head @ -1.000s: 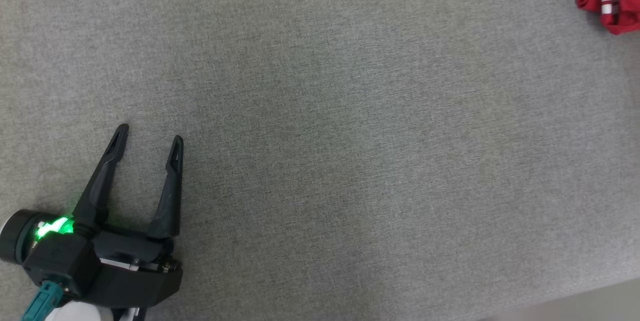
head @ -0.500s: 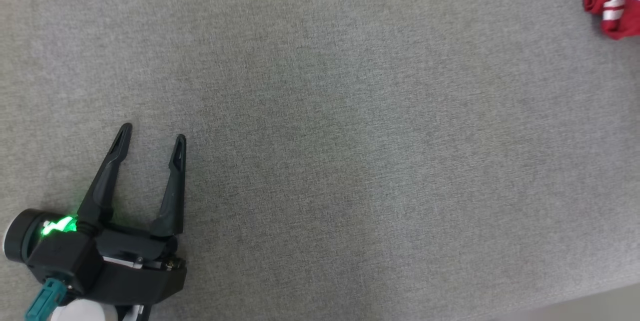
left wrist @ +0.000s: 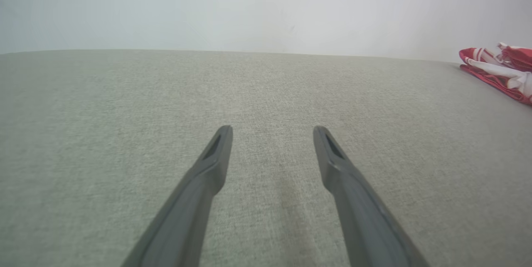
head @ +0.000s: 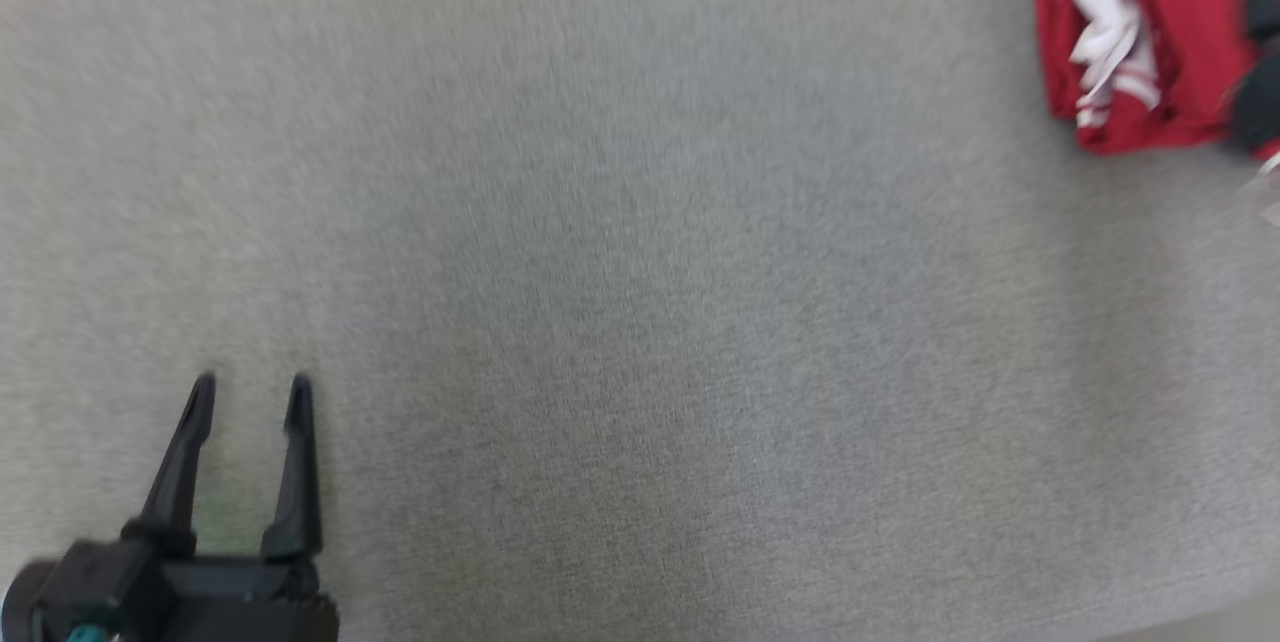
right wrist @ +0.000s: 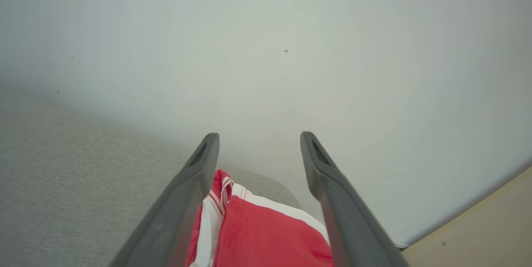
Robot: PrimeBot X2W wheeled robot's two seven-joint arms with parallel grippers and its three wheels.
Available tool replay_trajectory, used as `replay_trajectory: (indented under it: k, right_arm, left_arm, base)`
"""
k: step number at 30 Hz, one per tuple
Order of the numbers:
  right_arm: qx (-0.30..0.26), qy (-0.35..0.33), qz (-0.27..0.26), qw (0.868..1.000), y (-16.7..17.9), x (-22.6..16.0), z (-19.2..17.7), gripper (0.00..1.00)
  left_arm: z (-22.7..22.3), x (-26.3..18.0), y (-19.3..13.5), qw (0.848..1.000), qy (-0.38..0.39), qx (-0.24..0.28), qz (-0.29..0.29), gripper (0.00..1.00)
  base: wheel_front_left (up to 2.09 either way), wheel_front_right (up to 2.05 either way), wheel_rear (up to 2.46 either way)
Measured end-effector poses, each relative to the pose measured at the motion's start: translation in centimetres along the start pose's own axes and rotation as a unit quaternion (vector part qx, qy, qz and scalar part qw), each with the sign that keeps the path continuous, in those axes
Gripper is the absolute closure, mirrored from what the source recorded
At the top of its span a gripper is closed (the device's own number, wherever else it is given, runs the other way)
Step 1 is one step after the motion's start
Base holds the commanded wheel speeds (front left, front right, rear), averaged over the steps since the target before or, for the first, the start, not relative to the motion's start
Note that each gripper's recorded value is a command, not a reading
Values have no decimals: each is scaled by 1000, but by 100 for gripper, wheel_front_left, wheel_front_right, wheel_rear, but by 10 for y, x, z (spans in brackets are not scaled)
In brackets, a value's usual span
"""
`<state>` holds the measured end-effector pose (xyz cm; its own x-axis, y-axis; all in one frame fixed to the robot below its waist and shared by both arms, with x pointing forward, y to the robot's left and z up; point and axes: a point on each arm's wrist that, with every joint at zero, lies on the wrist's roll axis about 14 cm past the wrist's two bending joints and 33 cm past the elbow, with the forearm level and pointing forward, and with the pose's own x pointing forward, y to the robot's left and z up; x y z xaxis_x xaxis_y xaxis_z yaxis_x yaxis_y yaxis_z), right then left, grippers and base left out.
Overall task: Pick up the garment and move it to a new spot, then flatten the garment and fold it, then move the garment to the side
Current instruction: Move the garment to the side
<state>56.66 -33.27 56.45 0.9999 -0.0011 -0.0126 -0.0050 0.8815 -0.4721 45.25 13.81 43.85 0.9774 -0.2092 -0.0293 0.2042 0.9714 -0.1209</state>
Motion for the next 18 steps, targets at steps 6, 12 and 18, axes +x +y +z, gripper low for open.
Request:
replay_trajectory:
  k: [6,12,18]
  right_arm:
    - [63,-64,20,996,35,-36,37,0]
    - [122,-93,30,988,64,-80,49,0]
    - [170,-108,49,978,98,-120,54,0]
  left_arm:
    - [20,-29,10,999,-13,6,29,0]
    - [39,-55,13,998,-30,8,46,0]
    - [51,-81,19,997,-42,10,64,0]
  base:
    - [0,0,0]
    - [0,0,0]
    - [0,0,0]
